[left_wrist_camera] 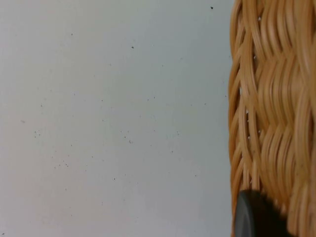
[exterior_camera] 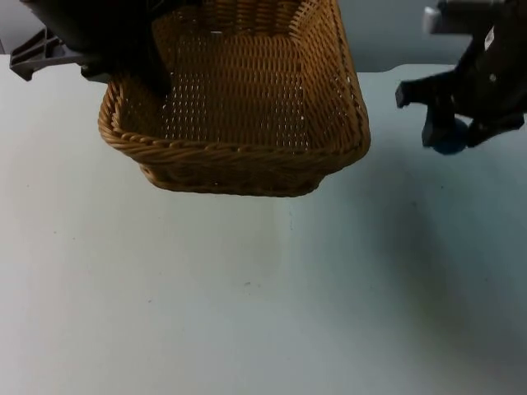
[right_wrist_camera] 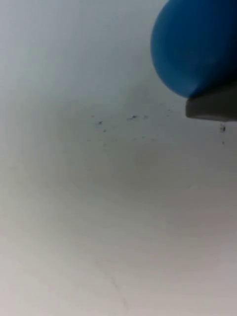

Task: Pick up the basket with the left hand and place the ball into the basket with the right hand.

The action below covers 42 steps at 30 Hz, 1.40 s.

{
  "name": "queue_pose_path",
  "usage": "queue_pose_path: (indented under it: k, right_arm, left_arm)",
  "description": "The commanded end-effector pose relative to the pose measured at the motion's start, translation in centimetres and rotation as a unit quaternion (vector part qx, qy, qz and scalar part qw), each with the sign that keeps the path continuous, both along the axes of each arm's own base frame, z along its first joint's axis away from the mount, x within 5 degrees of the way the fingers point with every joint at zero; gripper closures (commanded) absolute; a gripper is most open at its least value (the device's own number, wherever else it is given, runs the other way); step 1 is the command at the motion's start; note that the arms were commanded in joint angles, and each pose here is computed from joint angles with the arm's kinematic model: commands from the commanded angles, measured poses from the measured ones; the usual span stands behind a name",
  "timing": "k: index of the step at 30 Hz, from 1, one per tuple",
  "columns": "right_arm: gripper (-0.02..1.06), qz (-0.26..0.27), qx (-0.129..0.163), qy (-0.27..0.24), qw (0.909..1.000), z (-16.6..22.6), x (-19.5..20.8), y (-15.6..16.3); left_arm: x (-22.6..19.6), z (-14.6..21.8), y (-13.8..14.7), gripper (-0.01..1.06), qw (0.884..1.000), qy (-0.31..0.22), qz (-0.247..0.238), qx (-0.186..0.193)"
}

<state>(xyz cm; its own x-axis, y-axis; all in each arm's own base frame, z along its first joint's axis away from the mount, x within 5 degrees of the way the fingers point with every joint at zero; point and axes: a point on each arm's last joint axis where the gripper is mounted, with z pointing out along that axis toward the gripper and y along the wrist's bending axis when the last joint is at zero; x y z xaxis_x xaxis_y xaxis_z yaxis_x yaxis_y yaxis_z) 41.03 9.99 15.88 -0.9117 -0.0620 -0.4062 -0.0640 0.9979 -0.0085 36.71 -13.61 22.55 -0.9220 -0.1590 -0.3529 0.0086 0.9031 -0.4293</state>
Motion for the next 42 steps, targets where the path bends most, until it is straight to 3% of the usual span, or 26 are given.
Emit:
queue_pose_path:
  k: [1,6,11,14,20,24,25,28,33,36,42]
  right_arm:
    - [1.05,0.018,0.008,-0.041,0.9989,3.6,-0.6,1.0]
    - [1.05,0.048,0.027,-0.101,0.9933,9.0,-2.6,2.9]
    - [1.05,0.089,0.036,-0.162,0.982,14.0,-5.0,4.9]
    - [1.05,0.122,0.041,-0.204,0.9705,17.3,-6.4,6.8]
    - [1.05,0.164,0.041,-0.234,0.9573,19.5,-7.4,9.1]
    - [1.05,0.232,0.032,-0.266,0.9351,20.3,-8.4,11.3]
    - [1.05,0.232,0.032,-0.266,0.9351,20.3,-8.4,11.3]
    - [1.05,0.277,0.024,-0.29,0.9157,20.6,-9.0,12.7]
    - [1.05,0.305,0.024,-0.302,0.9027,20.7,-9.2,13.2]
    - [1.05,0.316,0.03,-0.294,0.9013,20.2,-9.0,13.6]
    - [1.05,0.326,0.031,-0.231,0.9161,17.1,-8.3,14.5]
  left_arm:
    - [0.0,0.6,0.0,1.05,1.0,-0.01,0.007,-0.009]
    - [0.0,0.6,0.0,1.05,1.0,-0.01,0.008,-0.009]
    - [0.1,0.7,0.0,1.05,1.0,-0.017,0.01,-0.01]
    - [0.2,0.7,-0.1,1.05,1.0,-0.02,0.009,-0.009]
    - [0.2,0.7,0.0,1.05,1.0,-0.026,0.006,-0.005]
    - [0.2,0.7,0.0,1.05,0.999,-0.032,-0.003,0.0]
    - [0.2,0.7,0.0,1.05,0.999,-0.032,-0.003,0.0]
    - [0.3,0.7,0.0,1.05,0.999,-0.035,-0.004,0.002]
    - [0.3,0.8,0.0,1.05,0.999,-0.041,-0.009,0.004]
    - [0.4,0.8,0.0,1.05,0.999,-0.046,-0.006,0.004]
    - [0.5,0.8,0.0,1.05,0.998,-0.054,-0.015,0.009]
